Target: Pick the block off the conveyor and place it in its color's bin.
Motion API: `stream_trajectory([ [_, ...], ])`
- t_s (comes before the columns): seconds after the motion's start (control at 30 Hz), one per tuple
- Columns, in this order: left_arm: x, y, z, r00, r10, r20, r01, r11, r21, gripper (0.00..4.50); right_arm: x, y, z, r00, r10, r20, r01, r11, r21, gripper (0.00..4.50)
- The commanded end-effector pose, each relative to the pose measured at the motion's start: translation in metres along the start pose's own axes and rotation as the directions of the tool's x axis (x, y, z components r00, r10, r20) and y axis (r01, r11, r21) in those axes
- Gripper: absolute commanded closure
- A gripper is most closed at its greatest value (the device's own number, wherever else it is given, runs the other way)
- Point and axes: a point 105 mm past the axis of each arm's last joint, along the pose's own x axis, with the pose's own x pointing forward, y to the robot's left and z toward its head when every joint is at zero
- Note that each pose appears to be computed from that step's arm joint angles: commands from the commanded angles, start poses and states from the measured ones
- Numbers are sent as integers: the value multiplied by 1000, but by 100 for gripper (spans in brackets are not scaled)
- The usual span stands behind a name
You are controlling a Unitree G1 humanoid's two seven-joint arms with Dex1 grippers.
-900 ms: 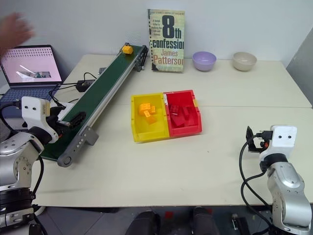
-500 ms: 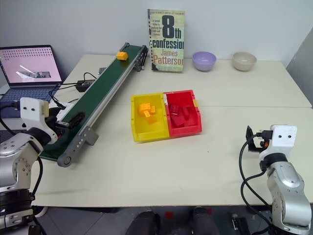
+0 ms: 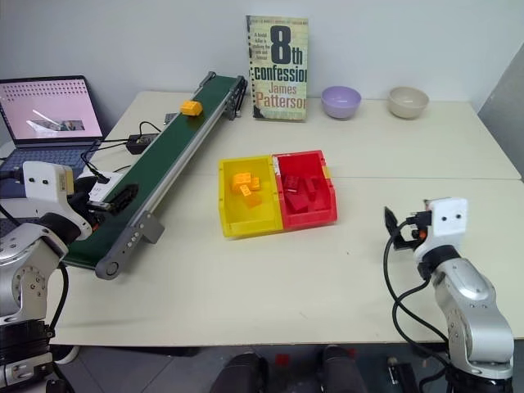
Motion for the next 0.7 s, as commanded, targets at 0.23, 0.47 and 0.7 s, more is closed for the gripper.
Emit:
stream_trajectory([
  [0.23, 9, 0, 17, 998, 20, 63, -20, 1000, 1, 8, -2, 97, 60, 751, 655, 85, -659, 752, 20, 0],
  [0.47, 27, -1, 11, 999, 31, 32, -32, 999, 21, 8, 0, 118, 77, 657, 747, 106, -745, 664, -59, 0],
  [0.7, 48, -2, 14, 998, 49, 45, -49, 999, 8, 8, 5, 121, 85, 654, 743, 139, -739, 668, -89, 0],
])
